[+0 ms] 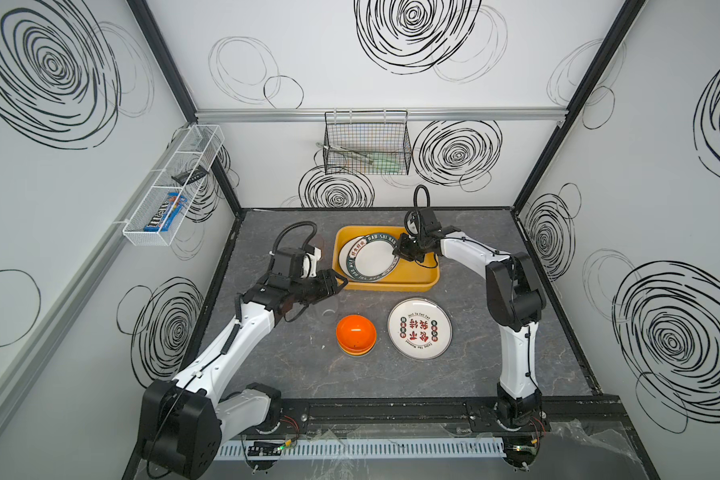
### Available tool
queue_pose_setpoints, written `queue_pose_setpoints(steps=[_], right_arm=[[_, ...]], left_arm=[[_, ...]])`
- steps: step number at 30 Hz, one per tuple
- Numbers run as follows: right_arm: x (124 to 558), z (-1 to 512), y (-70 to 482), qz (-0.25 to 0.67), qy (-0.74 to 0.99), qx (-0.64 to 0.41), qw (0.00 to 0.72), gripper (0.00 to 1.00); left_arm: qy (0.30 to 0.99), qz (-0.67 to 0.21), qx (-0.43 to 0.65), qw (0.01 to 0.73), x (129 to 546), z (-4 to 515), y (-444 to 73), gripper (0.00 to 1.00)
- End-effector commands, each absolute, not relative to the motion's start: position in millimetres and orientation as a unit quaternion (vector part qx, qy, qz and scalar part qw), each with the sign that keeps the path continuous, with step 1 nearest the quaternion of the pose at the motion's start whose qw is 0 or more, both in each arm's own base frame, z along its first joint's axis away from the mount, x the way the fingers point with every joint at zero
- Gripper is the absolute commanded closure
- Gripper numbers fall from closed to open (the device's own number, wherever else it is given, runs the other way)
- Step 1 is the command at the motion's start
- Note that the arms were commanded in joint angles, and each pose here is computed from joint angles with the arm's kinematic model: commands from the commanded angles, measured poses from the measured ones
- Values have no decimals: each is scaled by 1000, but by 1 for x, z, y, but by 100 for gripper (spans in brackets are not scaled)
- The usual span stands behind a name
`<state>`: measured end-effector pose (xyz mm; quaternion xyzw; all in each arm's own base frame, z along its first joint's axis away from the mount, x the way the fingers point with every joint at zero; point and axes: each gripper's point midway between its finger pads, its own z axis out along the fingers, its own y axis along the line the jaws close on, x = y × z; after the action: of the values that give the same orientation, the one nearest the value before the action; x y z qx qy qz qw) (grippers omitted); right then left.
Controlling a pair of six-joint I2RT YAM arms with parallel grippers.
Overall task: Place the mixed dishes into the plastic bin
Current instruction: 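Lower the held green-rim plate into the yellow bin with the right gripper, then open the right gripper to release the plate in the bin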
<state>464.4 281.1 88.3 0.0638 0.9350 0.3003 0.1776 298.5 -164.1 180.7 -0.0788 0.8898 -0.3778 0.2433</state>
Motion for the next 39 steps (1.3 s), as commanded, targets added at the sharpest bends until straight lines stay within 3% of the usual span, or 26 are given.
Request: queue_pose_setpoints(steps=[1, 7, 26, 39], right_arm=[[473, 95, 289, 309, 930, 63, 188, 88], [470, 81, 283, 284, 940, 67, 177, 77], [467, 63, 283, 234, 956, 55, 168, 72], [468, 72, 280, 214, 959, 51, 176, 60]], left_arm=[[885, -384, -78, 252, 302, 182, -163, 39], [885, -386, -78, 250, 301, 180, -163, 39], [884, -389, -81, 248, 299, 177, -163, 39], [883, -389, -82, 248, 297, 176, -163, 39]])
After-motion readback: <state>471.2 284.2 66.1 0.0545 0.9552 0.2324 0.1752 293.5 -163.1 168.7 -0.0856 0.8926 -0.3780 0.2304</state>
